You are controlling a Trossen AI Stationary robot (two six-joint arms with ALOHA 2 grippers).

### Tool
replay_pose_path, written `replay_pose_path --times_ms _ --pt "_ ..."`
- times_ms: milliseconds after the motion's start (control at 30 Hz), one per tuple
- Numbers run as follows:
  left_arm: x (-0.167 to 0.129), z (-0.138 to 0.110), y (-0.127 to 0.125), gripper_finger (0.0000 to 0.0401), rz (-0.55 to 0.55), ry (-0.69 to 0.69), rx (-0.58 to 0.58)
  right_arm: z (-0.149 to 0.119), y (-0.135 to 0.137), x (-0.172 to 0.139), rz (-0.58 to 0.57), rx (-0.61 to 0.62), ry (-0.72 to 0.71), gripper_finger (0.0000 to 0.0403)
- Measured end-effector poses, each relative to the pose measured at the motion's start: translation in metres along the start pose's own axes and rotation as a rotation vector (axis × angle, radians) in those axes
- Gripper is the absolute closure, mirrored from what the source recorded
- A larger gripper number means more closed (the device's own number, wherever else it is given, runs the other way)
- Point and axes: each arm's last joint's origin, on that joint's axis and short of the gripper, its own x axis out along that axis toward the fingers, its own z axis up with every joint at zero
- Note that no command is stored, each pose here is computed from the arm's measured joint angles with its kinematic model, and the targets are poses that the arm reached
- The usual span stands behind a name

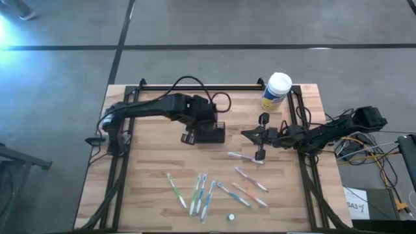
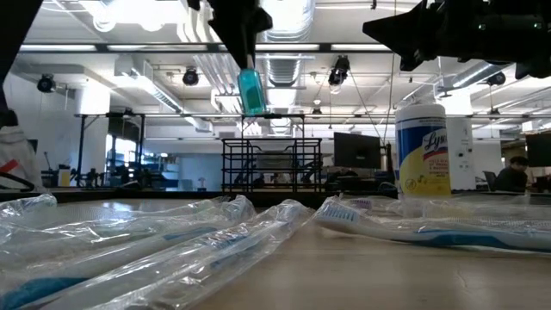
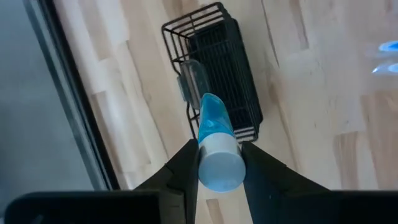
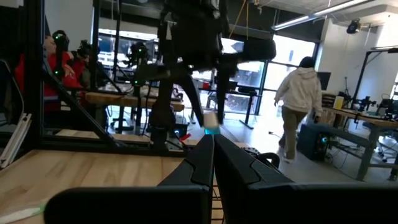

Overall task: Pick & Place toothbrushing station
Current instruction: Put the top blue mouthwash in the wire organizer

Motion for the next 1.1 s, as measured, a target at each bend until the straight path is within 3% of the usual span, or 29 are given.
replay_pose_path --times_ms 367,767,1100 --pt "0.041 0.018 0.001 0.0305 -0.037 0.063 0.134 0.0 0.0 0.0 0.0 -0.004 0.001 0.0394" --pt "0.059 0.027 0.001 0.0305 -0.051 0.081 0.218 0.0 0.0 0.0 0.0 -0.004 0.0 0.0394" --pt "0.063 0.03 0.004 0.0305 -0.104 0.012 0.205 0.0 0.0 0.0 0.0 -0.003 0.0 0.0394"
